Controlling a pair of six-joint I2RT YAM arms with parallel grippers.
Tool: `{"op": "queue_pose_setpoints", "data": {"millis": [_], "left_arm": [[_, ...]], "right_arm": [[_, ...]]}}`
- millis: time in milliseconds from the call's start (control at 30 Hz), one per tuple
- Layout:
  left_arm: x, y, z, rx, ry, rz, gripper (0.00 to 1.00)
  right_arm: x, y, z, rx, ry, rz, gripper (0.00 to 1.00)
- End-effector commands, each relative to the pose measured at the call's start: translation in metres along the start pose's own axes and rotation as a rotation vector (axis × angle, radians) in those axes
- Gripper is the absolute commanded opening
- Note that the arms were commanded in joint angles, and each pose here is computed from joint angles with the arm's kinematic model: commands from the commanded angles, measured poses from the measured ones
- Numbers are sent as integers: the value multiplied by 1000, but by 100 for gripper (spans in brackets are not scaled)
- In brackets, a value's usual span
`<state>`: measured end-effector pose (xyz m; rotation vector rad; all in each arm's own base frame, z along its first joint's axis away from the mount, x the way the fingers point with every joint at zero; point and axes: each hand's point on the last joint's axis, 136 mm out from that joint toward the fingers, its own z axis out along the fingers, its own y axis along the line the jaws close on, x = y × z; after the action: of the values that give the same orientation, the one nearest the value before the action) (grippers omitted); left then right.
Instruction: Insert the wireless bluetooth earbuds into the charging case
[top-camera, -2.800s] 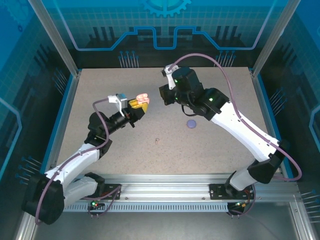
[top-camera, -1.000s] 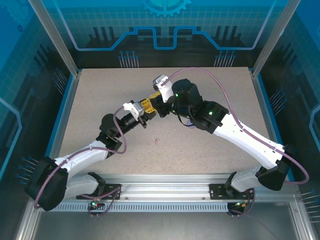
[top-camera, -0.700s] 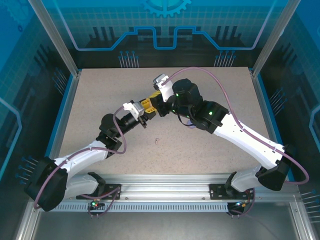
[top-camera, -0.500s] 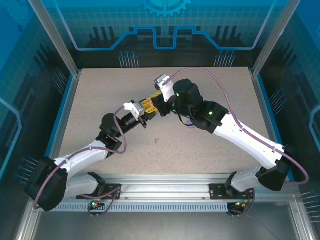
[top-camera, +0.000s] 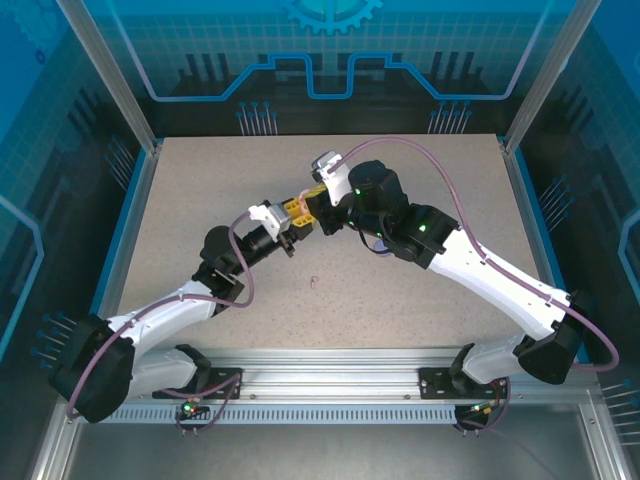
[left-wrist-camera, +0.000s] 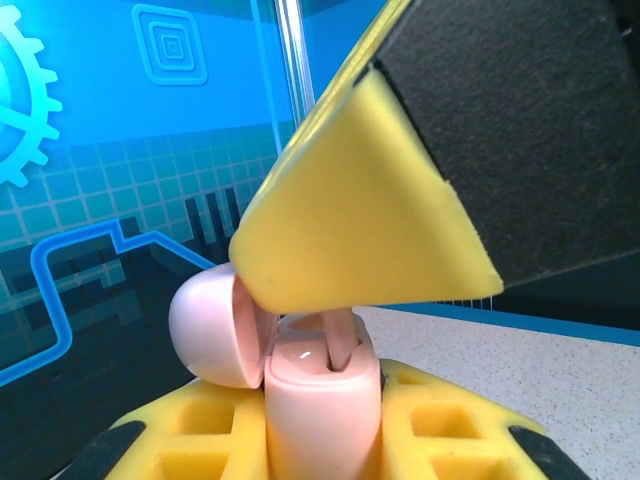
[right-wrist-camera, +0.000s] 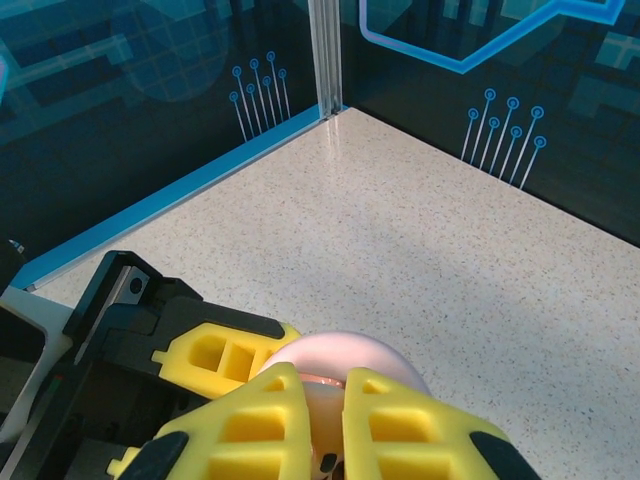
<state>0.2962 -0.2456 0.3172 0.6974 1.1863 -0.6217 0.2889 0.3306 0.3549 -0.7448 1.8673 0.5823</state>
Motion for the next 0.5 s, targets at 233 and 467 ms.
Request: {"op": "queue_pose_setpoints", "data": {"millis": [233,467], "left_arm": [[-38,6,1,-31,-94,64,0],[-36,6,2,-33,-88,59,0]], "right_arm": [[7,21,-2,-125,8,-53,12],[-7,11,-8,-65,-18,-26,45]]}}
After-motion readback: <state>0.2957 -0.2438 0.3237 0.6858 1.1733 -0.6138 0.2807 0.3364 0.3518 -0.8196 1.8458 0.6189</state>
